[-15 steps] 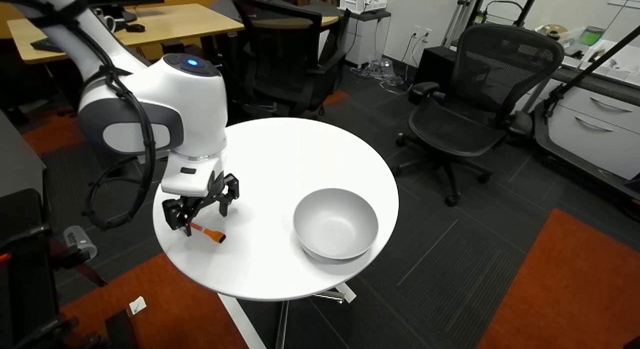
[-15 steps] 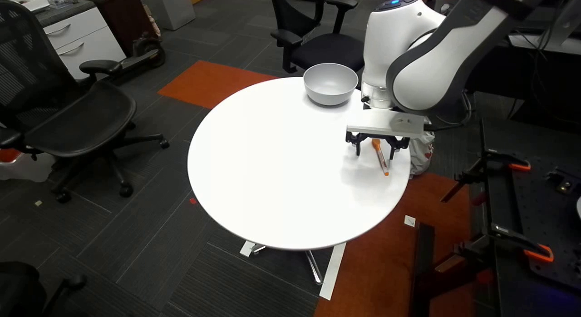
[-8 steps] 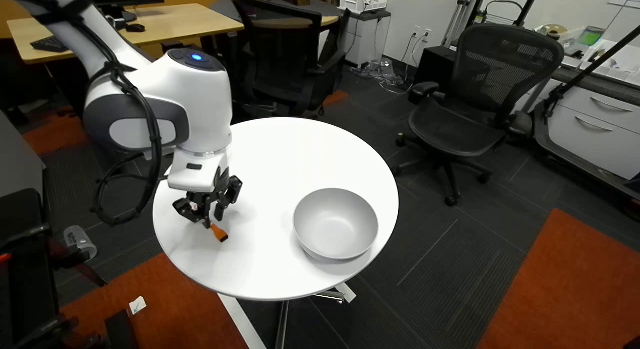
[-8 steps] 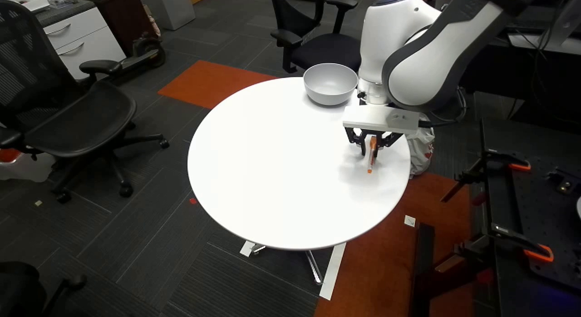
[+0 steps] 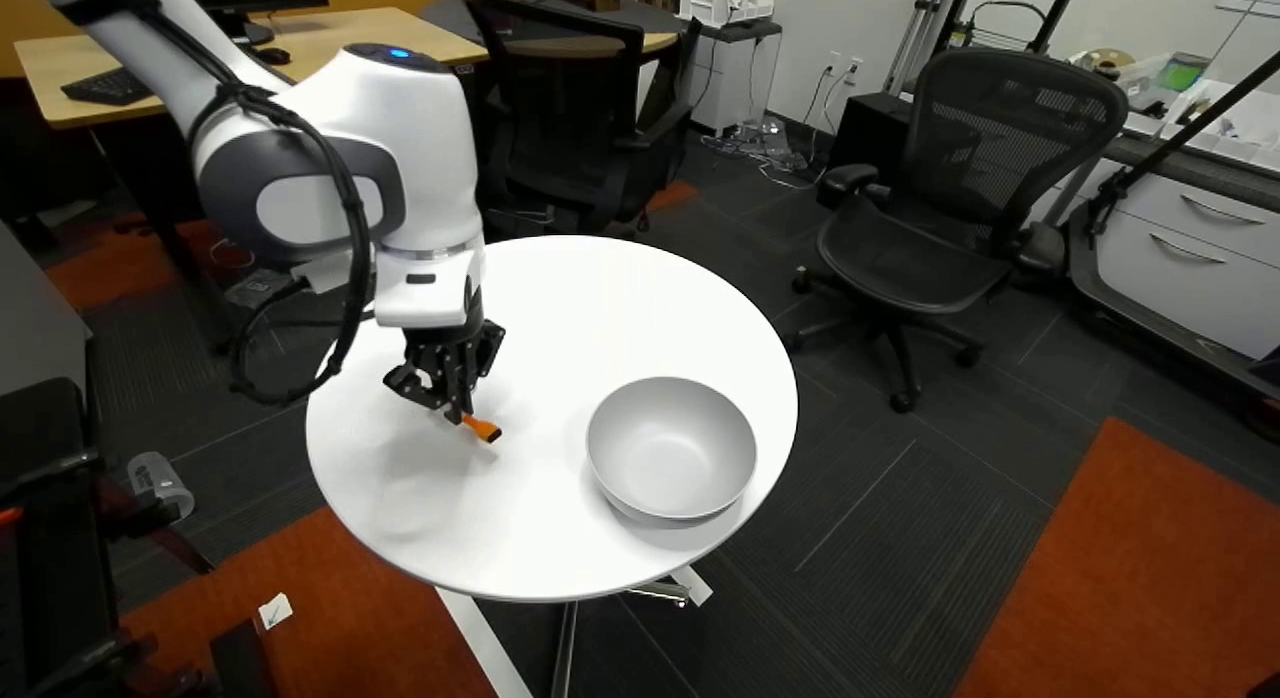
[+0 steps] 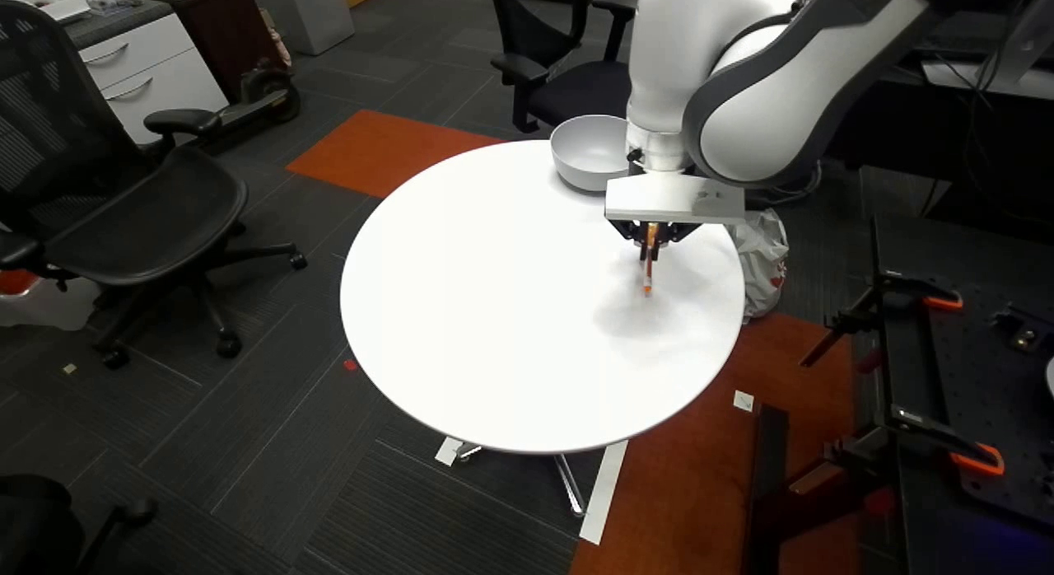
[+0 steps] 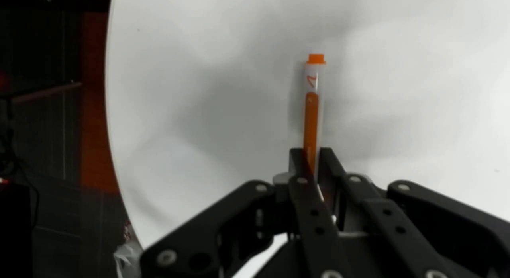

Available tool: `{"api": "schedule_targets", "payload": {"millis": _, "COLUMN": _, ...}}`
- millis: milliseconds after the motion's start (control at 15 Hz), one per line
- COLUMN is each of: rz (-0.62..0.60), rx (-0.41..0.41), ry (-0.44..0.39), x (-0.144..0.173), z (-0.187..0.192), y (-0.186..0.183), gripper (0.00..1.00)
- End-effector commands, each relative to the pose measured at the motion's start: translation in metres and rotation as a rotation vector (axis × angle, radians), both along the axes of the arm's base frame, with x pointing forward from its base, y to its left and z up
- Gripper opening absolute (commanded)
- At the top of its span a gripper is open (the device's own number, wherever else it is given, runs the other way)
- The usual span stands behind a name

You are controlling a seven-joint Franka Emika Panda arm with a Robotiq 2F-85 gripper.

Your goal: Put the marker in the bowl

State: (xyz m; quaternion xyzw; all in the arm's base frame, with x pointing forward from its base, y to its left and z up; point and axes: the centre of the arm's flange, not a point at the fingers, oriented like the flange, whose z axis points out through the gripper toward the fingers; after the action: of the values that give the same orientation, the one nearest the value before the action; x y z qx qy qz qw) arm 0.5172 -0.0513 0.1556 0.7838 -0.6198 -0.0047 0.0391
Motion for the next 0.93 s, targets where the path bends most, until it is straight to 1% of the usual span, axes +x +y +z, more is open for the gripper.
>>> {"api": "schedule_targets", "payload": {"millis": 0, "rz": 0.143, "rx": -0.069, "ry": -0.028, "x": 0.039, "z": 0.053, "y": 0.028, "gripper": 0.03}}
{"api": "schedule_targets", "payload": {"millis": 267, "rz": 0.336, "rx": -0.094, "ry": -0.035, "x": 0.086, "z": 0.088, "y": 0.065, "gripper": 0.03}}
{"api": "schedule_targets", "payload": {"millis": 400, "rz": 0.421, "rx": -0.089, "ry": -0.031, "x": 0.1, "z": 0.098, "y": 0.085, "gripper": 0.03}}
{"api": "schedule_targets", "payload": {"millis": 600, "rz": 0.55, "rx": -0.071, "ry": -0.017, "x": 0.12, "z": 0.106, "y": 0.124, "gripper": 0.03}}
{"api": "schedule_targets", "payload": {"millis": 867, "rz": 0.706, "rx": -0.046, "ry": 0.028, "x": 0.143, "z": 0.099, "y": 0.173, "gripper": 0.03}}
